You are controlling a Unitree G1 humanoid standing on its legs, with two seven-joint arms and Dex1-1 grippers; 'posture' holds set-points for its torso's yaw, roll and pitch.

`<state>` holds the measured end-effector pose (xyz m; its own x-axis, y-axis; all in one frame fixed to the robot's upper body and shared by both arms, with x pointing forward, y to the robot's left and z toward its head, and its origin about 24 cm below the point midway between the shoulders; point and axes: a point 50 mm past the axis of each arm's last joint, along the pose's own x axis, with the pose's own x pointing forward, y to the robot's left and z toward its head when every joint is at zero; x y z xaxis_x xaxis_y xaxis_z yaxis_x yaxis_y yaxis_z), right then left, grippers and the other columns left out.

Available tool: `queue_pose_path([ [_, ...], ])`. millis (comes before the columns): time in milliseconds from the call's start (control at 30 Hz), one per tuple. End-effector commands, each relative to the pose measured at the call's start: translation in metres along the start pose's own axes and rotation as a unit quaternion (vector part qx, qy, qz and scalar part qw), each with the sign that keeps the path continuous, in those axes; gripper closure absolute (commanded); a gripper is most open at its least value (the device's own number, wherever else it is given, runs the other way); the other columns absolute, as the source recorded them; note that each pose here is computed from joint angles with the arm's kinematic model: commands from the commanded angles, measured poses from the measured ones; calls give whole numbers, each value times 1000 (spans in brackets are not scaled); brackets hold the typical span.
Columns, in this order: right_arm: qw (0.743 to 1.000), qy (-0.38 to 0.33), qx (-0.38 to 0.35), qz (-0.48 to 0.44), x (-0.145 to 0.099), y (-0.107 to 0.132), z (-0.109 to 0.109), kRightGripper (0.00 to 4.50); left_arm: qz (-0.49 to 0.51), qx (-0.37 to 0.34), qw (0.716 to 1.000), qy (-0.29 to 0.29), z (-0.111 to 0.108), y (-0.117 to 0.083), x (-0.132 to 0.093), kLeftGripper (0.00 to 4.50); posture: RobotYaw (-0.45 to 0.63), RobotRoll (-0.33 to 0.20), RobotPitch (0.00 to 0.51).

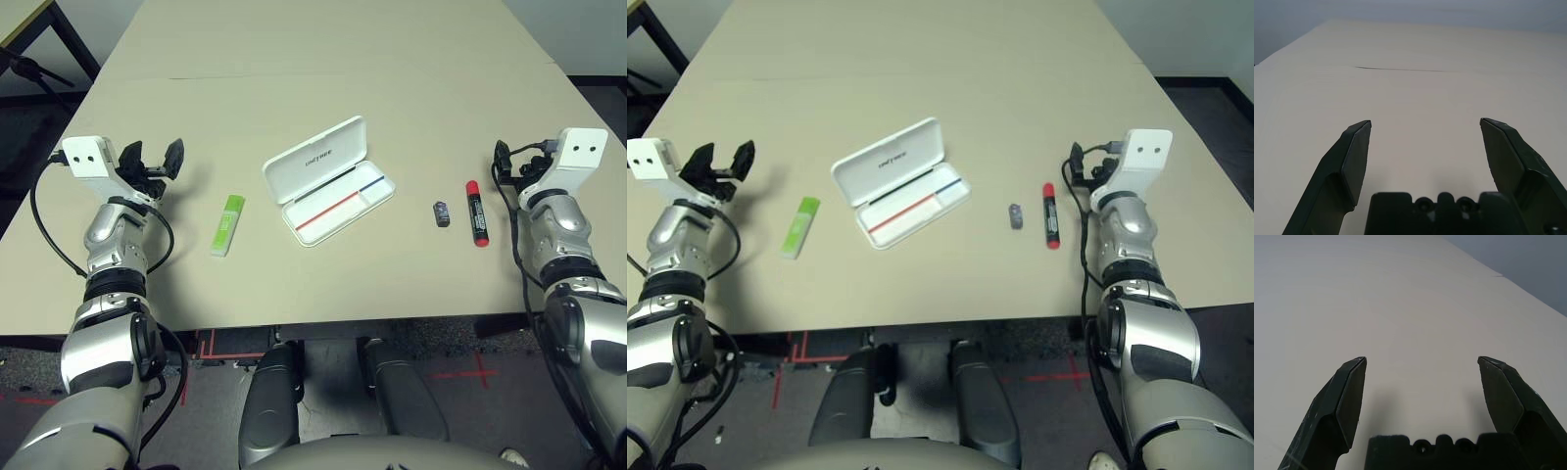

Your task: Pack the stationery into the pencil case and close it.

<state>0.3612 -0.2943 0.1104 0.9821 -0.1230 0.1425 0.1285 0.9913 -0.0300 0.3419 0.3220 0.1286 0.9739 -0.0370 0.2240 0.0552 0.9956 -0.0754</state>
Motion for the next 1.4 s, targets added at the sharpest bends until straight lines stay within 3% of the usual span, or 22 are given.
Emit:
queue_pose_path([
  [33, 1000, 9, 0, 2, -1, 3, -4, 0, 8, 7, 1000, 0, 2, 7, -5, 17, -59, 0, 177],
  [333, 1000, 11, -3, 10, -1, 3, -5, 0, 7, 7, 1000, 0, -2, 6, -9, 17, -60, 0, 189],
  [600, 999, 0, -14, 33, -3, 1, -1, 0, 16, 19, 1000, -8, 7, 18, -16, 17, -63, 0, 188],
  [800, 991, -4, -18, 129, -2, -4, 14, 0, -2, 37, 999, -26, 22, 20, -24, 17, -34, 0, 187],
  [1000, 965, 14, -43, 257, -5, -2, 30, 0, -37, 54, 998, -24, 42, 19, -39, 17, -16, 0, 192],
  [1200, 936, 37, -61, 345, -11, -2, 42, 0, -124, 53, 991, 10, 58, 3, -53, 17, -10, 0, 192],
  [1400, 894, 75, -80, 435, -19, 2, 49, 0, -277, 44, 955, 101, 58, -38, -64, 17, -2, 0, 186],
])
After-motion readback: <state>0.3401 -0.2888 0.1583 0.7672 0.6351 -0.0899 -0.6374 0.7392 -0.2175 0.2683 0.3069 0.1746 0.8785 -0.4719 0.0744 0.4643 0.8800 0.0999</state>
